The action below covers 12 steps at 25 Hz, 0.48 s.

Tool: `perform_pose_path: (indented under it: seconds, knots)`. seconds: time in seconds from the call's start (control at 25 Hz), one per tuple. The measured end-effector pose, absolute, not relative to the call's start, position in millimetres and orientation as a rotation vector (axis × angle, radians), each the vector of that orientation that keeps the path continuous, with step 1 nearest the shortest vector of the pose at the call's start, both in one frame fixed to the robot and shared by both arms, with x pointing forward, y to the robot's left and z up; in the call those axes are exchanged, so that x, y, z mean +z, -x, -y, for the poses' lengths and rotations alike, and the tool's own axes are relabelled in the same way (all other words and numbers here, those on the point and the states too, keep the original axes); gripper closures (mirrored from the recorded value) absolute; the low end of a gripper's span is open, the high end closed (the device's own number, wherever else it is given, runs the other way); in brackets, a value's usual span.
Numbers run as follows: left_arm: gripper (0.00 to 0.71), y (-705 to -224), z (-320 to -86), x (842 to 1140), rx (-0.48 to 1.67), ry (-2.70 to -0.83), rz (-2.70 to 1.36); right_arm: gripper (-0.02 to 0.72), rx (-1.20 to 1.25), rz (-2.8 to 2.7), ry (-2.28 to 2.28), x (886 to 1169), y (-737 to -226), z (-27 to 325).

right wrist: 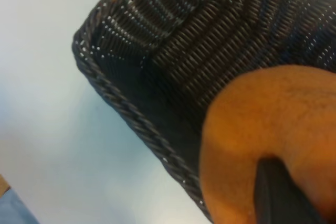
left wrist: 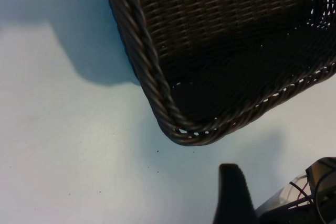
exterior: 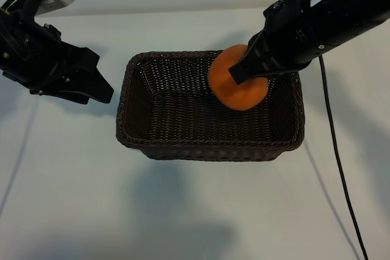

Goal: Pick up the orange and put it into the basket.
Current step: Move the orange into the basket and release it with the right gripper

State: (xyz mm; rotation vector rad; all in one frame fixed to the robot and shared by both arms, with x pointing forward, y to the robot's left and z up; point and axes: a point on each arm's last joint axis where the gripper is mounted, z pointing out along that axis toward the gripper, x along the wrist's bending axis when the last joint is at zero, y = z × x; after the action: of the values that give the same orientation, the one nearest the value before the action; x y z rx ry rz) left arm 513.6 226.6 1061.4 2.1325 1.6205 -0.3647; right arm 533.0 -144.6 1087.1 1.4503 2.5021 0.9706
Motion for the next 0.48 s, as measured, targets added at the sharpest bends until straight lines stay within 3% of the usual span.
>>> perform_pose_path:
  seconds: [0.48]
  knots:
    - [0.221,-513.3,-226.6,1061.4,-0.369,-2.134,-1.62,0.619,0.875,-2.486,-1.312,1058.8,-558.6,141.9]
